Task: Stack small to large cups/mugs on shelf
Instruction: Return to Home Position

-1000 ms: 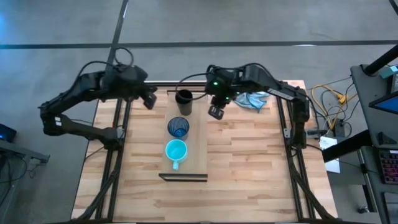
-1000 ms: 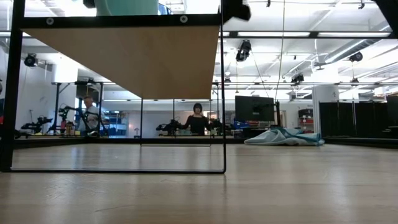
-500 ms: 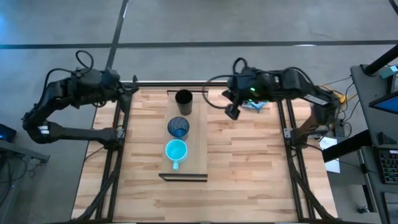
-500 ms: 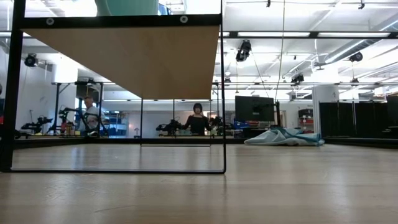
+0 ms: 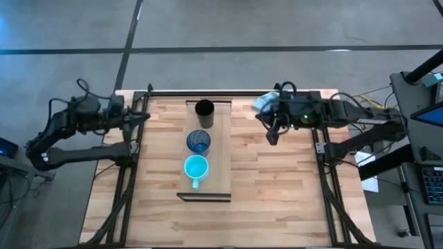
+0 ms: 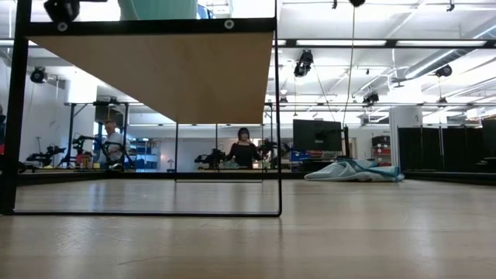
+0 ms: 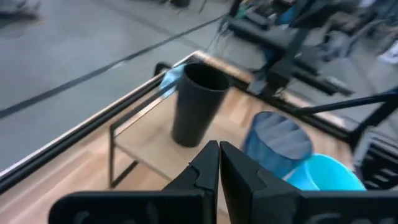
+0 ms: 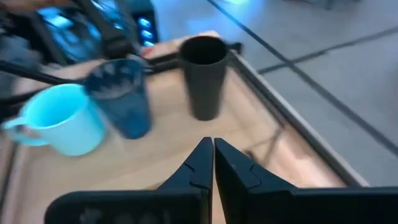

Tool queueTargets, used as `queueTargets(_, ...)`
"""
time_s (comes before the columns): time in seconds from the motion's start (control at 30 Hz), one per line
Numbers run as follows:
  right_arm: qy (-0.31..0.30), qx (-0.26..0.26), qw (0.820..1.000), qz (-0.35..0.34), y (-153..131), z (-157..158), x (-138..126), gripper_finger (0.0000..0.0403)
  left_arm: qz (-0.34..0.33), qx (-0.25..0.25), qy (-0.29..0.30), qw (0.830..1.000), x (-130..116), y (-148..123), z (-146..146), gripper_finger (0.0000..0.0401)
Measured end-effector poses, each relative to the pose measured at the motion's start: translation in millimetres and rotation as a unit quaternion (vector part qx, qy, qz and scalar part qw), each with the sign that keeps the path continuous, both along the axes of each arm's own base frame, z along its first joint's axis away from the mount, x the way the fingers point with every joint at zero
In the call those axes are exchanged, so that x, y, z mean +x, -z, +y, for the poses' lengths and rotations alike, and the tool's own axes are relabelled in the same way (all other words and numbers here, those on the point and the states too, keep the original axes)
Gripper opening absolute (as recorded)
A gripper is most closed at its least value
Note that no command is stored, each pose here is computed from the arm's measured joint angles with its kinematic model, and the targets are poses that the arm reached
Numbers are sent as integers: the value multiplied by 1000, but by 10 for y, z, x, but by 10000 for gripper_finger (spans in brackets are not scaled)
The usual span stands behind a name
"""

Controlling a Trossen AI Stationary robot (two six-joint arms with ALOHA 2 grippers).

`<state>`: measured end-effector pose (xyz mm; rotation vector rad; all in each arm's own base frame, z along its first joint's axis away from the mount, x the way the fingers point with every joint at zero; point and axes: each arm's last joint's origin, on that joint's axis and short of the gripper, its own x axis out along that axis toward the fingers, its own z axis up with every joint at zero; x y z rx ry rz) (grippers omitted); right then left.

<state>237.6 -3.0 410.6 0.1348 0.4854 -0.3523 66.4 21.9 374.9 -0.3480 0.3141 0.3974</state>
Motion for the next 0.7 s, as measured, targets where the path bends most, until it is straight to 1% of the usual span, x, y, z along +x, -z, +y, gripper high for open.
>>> queueTargets(0.1, -39, 17, 998, -42, 239, 35, -41, 9, -25, 13, 32, 999, -70, 134, -39, 0)
queueTargets(0.2, -74, 31, 992, -95, 494, 63, -64, 8, -46, 20, 59, 997, -118, 302, -69, 0)
queueTargets(0.33, -75, 34, 985, -151, 844, 58, -145, 9, -93, 34, 78, 992, -210, 496, -110, 0)
queueTargets(0.5, -66, 59, 974, -206, 1213, 51, -329, 9, -154, 49, 107, 981, -294, 724, -154, 0)
queueTargets(0.6, -65, 68, 965, -244, 1361, 47, -450, 8, -164, 30, 110, 980, -319, 906, -166, 0)
queueTargets(0.67, -64, 77, 958, -269, 1458, 44, -523, 9, -154, 11, 109, 982, -262, 1022, -150, 0)
queueTargets(0.7, -63, 82, 954, -280, 1508, 43, -558, 8, -138, -2, 110, 984, -238, 1093, -144, 0)
